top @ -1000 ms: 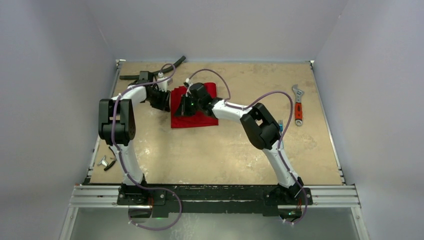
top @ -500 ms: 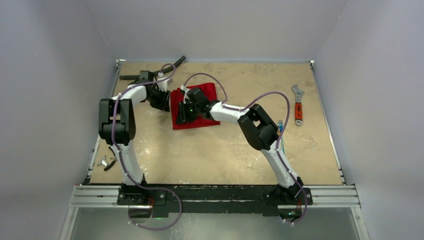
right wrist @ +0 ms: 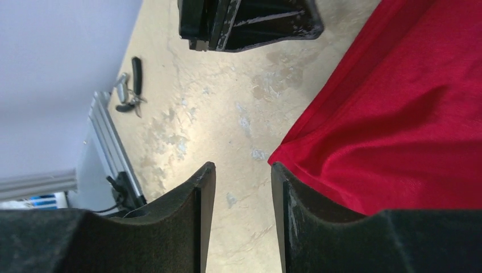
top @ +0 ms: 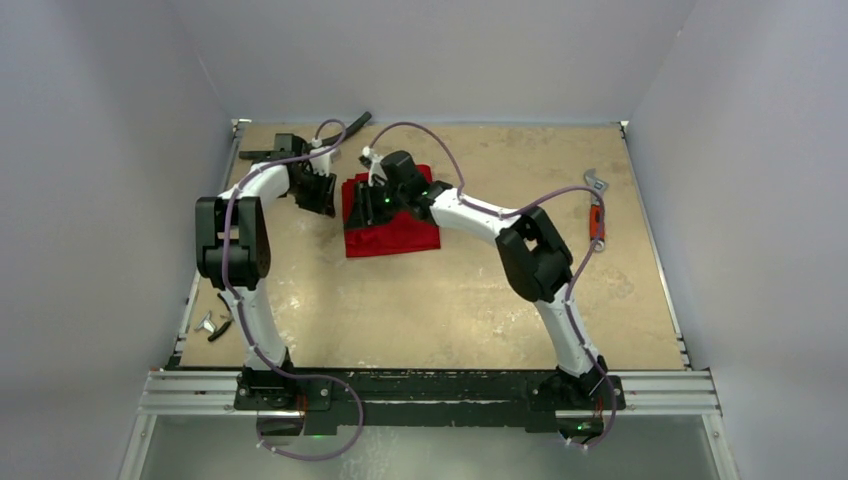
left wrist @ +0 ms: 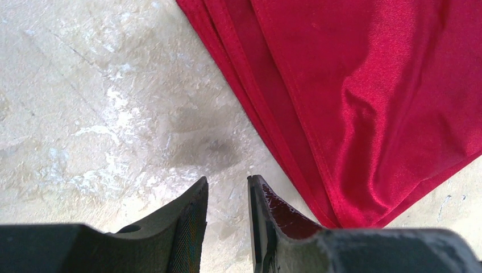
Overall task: Fold the napkin into a case and place the utensils inside
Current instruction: Fold the rectangle-folded napkin at the center of the board, then smooth out the square-folded napkin at the center of the board.
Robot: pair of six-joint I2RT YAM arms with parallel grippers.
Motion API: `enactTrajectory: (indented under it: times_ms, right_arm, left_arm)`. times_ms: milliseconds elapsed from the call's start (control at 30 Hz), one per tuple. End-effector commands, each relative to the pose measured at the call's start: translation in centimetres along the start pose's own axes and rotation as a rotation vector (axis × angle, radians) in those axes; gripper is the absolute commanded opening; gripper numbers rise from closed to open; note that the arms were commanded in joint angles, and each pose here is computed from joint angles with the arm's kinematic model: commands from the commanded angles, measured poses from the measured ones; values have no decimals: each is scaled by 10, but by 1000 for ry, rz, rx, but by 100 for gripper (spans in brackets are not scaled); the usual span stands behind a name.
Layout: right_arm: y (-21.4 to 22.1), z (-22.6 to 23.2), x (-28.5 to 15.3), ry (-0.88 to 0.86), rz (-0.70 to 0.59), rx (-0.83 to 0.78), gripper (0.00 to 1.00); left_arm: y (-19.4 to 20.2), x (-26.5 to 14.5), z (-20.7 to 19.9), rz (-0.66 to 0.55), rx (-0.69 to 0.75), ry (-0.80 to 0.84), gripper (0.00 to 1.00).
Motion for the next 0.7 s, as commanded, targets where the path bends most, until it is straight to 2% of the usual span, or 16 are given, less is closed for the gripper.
enactTrajectory:
  times_ms: [0, 67, 233, 667]
  right_arm:
    - [-35, -5, -38, 67, -120, 49, 40]
    - [-33, -18, -33, 139, -132, 63, 36]
    - [-17, -35, -14, 261, -96, 39, 41]
    - [22, -17, 12, 151, -6, 65, 39]
  left_arm:
    - [-10, -13, 1, -42, -24, 11, 31]
    - [-9, -12, -1, -40, -29, 29, 31]
    - [-3, -14, -4, -15, -26, 55, 30]
    - [-8, -25, -10, -32, -20, 71, 30]
Point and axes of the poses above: each gripper's point midway between its finger pads, its own x axis out along the fingers, its own z axis along the line the jaws close on, y = z × x, the point moved 7 cm from there along -x, back along the fingers, and after that the axes turned 6 degrees about -x, right-handed, at the moved point
